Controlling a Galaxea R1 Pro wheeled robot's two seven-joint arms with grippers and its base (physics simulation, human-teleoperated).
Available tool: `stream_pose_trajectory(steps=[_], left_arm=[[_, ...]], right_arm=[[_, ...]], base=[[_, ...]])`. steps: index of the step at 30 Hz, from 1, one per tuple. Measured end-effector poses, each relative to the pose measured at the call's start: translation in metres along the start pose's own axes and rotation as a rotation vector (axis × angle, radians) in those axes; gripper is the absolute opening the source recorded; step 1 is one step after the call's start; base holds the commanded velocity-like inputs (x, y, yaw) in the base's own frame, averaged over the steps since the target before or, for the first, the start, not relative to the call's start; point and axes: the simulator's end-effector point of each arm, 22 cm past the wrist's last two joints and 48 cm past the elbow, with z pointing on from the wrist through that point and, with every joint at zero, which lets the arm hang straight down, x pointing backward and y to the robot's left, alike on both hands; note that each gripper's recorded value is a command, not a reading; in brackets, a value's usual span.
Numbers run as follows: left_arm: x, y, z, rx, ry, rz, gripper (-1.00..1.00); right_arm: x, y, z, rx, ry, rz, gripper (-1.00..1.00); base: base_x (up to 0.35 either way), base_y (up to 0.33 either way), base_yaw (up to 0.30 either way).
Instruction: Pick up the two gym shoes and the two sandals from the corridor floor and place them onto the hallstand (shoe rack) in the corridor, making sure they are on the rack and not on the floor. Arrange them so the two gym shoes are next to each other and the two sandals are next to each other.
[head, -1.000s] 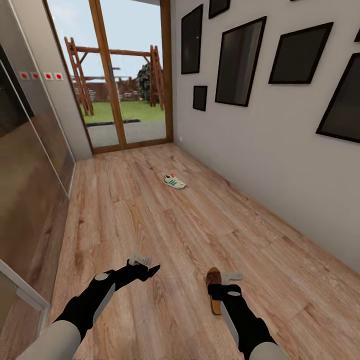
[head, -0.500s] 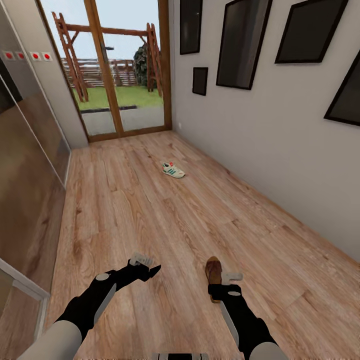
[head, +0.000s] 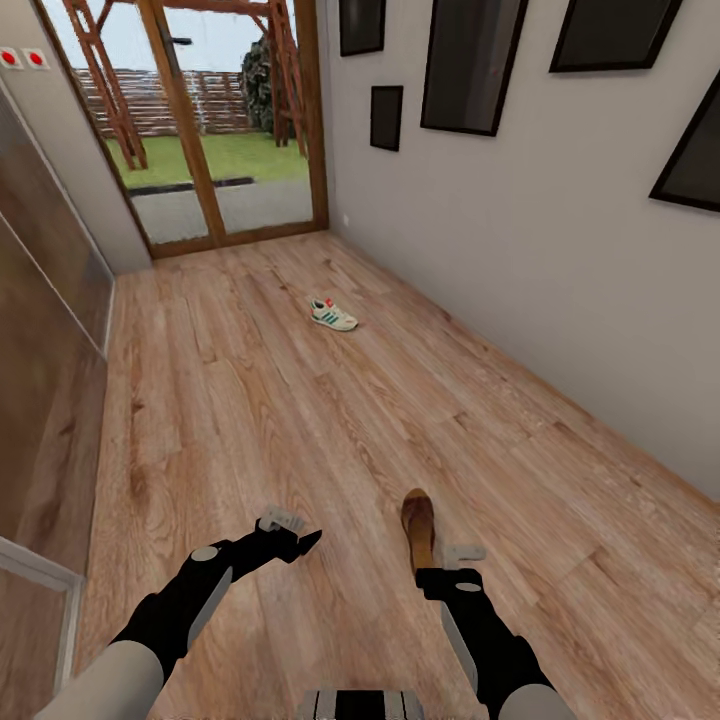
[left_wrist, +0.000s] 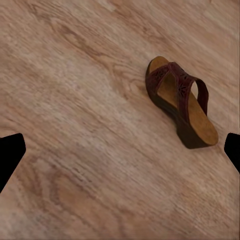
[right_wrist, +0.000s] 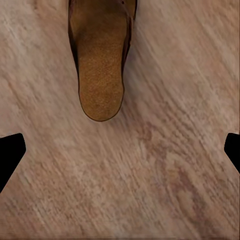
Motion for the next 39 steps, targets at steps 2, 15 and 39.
stream_pose_trajectory(steps=[2,15,39], left_arm=[[0.006,0.001,0.003,0.001,0.009,-0.006,1.0],[0.04,0.004,0.015,0.008,0.06,-0.038,1.0],[0.048,0.004,0.018,0.01,0.07,-0.046,1.0]], right_arm=[[0.006,0.0,0.003,0.0,0.011,-0.001,1.0],[0.037,0.002,0.02,0.0,0.074,-0.007,1.0],[0.044,0.001,0.024,0.002,0.083,-0.009,1.0]], base=[[0.0,0.0,-0.106],[0.0,0.0,-0.085],[0.079,0.0,-0.022]])
